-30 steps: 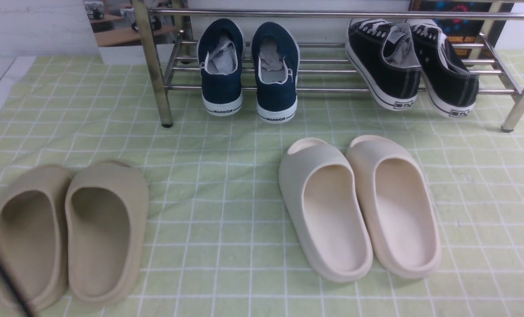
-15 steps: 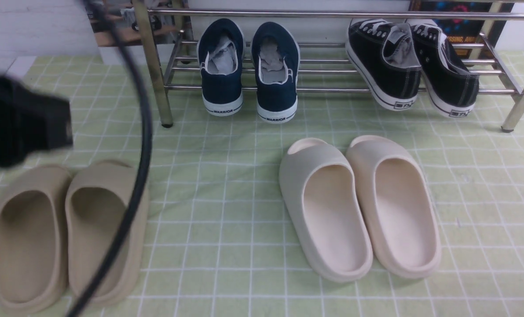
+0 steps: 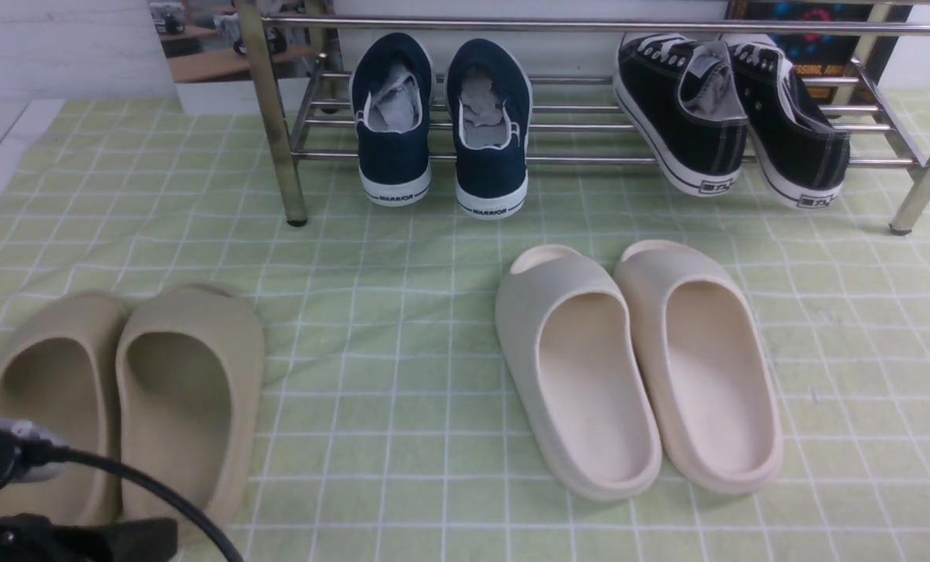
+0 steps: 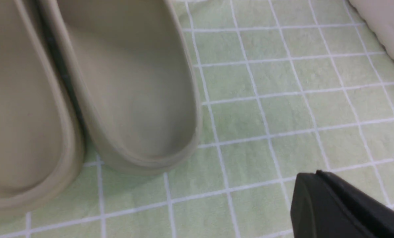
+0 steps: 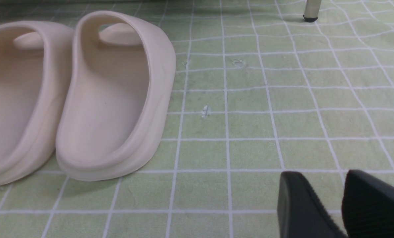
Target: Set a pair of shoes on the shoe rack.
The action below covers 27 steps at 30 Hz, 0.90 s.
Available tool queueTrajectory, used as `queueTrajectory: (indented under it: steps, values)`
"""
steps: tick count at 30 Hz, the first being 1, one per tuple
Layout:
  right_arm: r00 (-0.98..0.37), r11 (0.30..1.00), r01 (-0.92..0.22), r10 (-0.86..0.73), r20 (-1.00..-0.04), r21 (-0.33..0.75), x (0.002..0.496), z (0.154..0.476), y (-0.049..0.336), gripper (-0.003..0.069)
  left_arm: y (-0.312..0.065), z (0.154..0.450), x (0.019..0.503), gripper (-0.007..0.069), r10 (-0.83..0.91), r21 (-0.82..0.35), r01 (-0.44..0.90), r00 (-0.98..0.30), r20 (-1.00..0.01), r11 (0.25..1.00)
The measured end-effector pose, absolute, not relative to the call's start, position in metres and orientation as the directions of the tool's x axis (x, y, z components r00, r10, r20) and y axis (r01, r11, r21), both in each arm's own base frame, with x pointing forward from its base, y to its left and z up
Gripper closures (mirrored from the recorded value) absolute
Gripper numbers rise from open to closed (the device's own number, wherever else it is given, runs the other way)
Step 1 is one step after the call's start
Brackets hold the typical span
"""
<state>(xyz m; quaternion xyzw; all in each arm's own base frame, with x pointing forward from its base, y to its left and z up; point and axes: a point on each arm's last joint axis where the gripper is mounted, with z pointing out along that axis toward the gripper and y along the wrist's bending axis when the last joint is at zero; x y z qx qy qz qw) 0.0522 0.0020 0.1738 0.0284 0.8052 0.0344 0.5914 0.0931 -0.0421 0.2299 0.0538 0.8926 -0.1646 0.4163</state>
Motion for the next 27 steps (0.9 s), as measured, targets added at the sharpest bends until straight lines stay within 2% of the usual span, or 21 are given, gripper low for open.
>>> queueTrajectory:
  steps: [3,5,7,11,13,16,19,20,23,27]
  values:
    - [-0.299,0.996,0.005,0.086,-0.950,0.089,0.052,0.174,0.002,0.0419,-0.044,0.237,0.090,0.0638,-0.026,-0.243,0.304,-0.575,-0.818,0.921]
    - [-0.299,0.996,0.005,0.086,-0.950,0.089,0.052,0.174,0.002,0.0419,-0.042,0.244,0.085,0.0638,0.004,-0.173,0.382,-0.421,-0.907,0.908]
    - [-0.299,0.996,0.005,0.086,-0.950,0.089,0.052,0.174,0.002,0.0419,-0.038,0.245,0.078,0.0638,0.001,-0.111,0.406,-0.265,-0.964,0.907]
    - [-0.299,0.996,0.005,0.086,-0.950,0.089,0.052,0.174,0.002,0.0419,-0.024,0.232,0.062,0.0638,-0.049,-0.066,0.346,-0.060,-0.997,0.936]
    - [-0.299,0.996,0.005,0.086,-0.950,0.089,0.052,0.174,0.002,0.0419,-0.019,0.224,0.056,0.0638,-0.059,-0.059,0.305,-0.010,-0.998,0.950]
    - [-0.299,0.996,0.005,0.086,-0.950,0.089,0.052,0.174,0.002,0.0419,-0.014,0.199,0.055,0.0638,-0.015,-0.024,0.232,-0.041,-0.999,0.972]
    - [-0.299,0.996,0.005,0.086,-0.950,0.089,0.052,0.174,0.002,0.0419,-0.011,0.182,0.054,0.0638,0.074,0.039,0.194,-0.175,-0.982,0.980]
    - [-0.299,0.996,0.005,0.086,-0.950,0.089,0.052,0.174,0.002,0.0419,-0.011,0.175,0.053,0.0638,0.079,0.033,0.190,-0.242,-0.967,0.981]
    - [-0.299,0.996,0.005,0.086,-0.950,0.089,0.052,0.174,0.002,0.0419,-0.010,0.168,0.051,0.0638,0.032,-0.025,0.169,-0.324,-0.946,0.985]
    - [-0.299,0.996,0.005,0.086,-0.950,0.089,0.052,0.174,0.002,0.0419,-0.010,0.167,0.051,0.0638,-0.074,-0.123,0.124,-0.342,-0.937,0.985]
